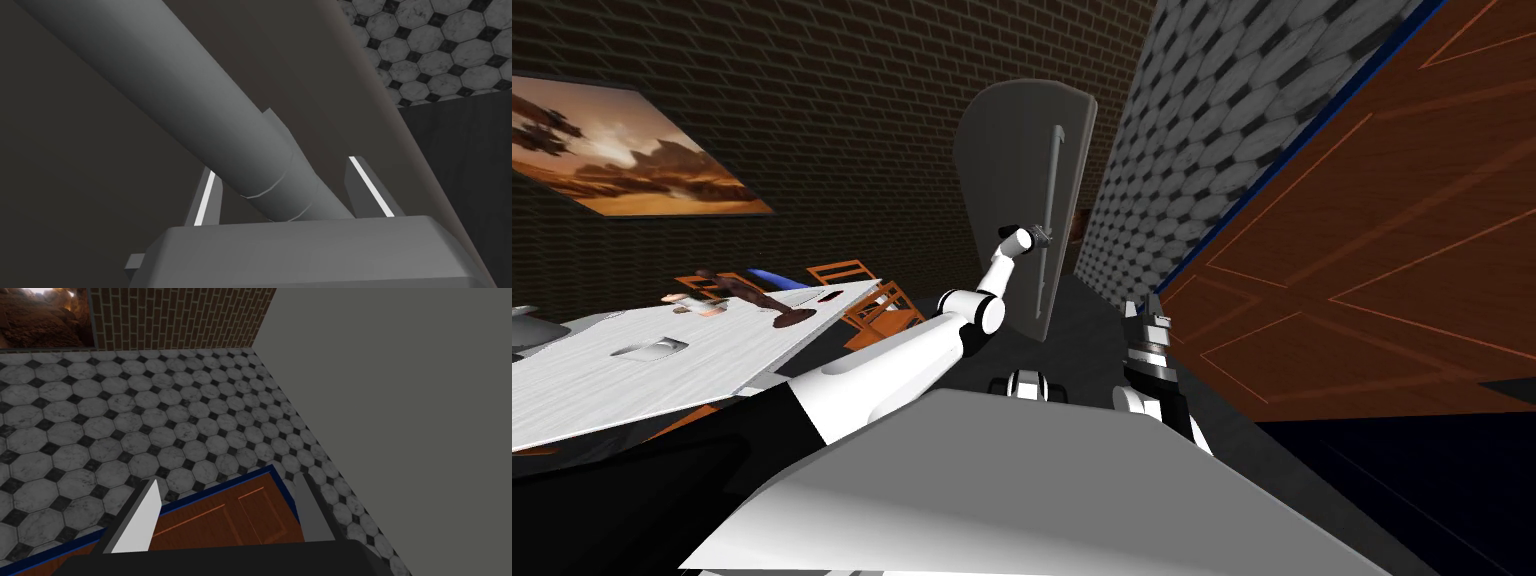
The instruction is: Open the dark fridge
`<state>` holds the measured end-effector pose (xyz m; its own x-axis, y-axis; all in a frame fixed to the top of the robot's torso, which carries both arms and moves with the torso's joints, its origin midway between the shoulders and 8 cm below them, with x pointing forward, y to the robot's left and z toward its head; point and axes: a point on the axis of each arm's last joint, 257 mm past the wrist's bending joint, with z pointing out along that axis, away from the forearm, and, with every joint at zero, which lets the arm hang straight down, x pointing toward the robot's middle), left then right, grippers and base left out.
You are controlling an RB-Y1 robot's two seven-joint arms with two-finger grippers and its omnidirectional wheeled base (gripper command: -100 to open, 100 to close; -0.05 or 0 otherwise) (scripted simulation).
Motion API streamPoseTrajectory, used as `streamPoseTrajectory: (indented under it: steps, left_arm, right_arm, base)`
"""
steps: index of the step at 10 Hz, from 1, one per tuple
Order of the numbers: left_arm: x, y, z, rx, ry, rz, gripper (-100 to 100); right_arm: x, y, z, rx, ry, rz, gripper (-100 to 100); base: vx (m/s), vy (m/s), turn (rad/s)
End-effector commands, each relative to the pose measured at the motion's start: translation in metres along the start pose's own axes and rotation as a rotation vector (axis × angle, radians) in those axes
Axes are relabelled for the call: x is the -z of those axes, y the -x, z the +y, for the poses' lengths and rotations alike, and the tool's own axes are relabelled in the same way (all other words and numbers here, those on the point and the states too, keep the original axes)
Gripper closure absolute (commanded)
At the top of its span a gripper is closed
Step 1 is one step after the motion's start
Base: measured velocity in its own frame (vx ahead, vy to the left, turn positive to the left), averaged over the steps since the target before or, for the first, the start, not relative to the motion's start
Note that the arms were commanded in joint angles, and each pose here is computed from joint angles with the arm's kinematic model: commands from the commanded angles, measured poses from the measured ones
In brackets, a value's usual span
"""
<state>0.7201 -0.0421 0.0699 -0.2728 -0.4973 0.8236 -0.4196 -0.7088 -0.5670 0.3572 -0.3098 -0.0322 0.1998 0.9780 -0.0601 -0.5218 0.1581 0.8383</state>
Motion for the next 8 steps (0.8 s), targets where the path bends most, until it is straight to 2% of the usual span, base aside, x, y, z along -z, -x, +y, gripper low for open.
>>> streamPoseTrajectory:
  steps: [1, 6, 7, 8]
  left_arm:
    - [0.001, -0.005, 0.005, -0.010, 0.016, 0.014, 100]
    - [0.003, -0.016, 0.015, -0.012, 0.049, 0.045, 100]
    - [0.010, 0.020, 0.005, -0.152, 0.057, -0.027, -100]
    - [0.018, 0.041, -0.002, -0.228, 0.058, -0.062, -100]
  right_arm:
    - [0.000, 0.000, 0.000, 0.000, 0.000, 0.000, 0]
    - [0.000, 0.000, 0.000, 0.000, 0.000, 0.000, 0]
    - [0.000, 0.000, 0.000, 0.000, 0.000, 0.000, 0]
    - [0.000, 0.000, 0.000, 0.000, 0.000, 0.000, 0]
  base:
    - [-0.114, 0.266, -0.150]
    - [-0.096, 0.250, -0.135]
    - [-0.040, 0.052, -0.388]
    - [0.018, -0.138, -0.381]
